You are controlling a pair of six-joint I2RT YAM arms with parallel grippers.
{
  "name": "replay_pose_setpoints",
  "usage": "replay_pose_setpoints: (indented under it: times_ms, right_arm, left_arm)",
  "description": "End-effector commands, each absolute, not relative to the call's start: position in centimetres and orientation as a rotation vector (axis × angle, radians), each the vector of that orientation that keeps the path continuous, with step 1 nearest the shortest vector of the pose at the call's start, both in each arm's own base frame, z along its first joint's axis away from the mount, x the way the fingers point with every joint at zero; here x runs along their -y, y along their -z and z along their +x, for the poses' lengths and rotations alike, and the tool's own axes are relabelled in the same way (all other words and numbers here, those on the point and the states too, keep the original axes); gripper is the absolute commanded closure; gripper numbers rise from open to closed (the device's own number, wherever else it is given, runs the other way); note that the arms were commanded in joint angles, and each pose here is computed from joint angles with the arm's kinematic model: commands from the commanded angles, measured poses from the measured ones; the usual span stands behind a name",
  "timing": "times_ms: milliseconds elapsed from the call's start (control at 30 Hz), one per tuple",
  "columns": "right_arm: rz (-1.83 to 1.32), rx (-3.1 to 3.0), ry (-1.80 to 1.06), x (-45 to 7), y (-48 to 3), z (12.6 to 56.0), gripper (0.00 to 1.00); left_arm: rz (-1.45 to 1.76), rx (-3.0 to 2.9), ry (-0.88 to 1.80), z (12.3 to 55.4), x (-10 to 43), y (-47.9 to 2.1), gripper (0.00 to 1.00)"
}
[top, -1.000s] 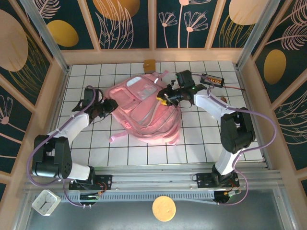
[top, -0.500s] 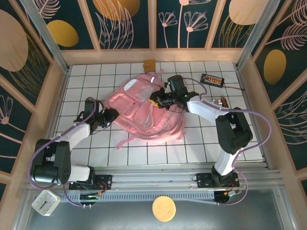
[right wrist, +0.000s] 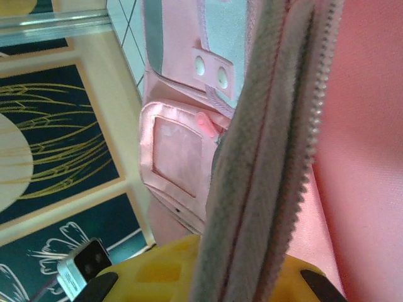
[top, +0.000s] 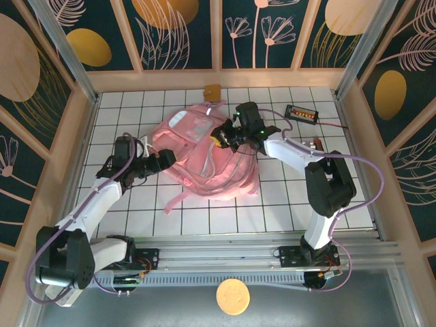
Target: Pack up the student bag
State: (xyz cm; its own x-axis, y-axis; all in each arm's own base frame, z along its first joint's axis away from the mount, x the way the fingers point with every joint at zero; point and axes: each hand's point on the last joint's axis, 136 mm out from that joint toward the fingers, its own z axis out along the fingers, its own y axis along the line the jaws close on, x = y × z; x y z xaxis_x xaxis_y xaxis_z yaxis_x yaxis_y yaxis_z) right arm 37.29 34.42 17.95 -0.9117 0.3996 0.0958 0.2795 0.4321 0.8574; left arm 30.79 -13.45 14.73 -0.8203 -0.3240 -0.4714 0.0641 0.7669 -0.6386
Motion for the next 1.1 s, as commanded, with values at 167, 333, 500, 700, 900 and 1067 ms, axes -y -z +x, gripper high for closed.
replay_pose_setpoints:
  times_ms: [167,333,500,700,900,1067]
  right_arm:
    - [0.723,-2.326,-1.650,-36.2,-25.9,40.8,1.00]
    - [0.751,-2.278,-1.612,-36.1,-28.2,41.9,1.00]
    - [0.765,-2.262,-1.609,-36.2,-28.9,42.3,1.00]
    - [0.744,-2.257,-1.642,-37.1,-29.2,42.6,1.00]
    - [0.706,-2.250,-1.673,-37.9,-30.5,42.8,1.00]
    - [0.693,-2.256,-1.686,-38.0,-31.0,42.6,1.00]
  left_arm:
    - [0.153,-2.175,0.877,29.4,16.0,-20.3,0.01]
    - [0.091,-2.092,0.643,29.6,12.7,-22.9,0.01]
    - [-0.026,-2.056,0.416,29.6,8.9,-25.2,0.01]
    - [0.203,-2.077,0.769,28.0,14.8,-24.2,0.12]
    - [0.286,-2.194,1.037,26.7,18.3,-19.8,0.22]
    - [0.308,-2.229,1.127,27.0,19.5,-18.0,0.25]
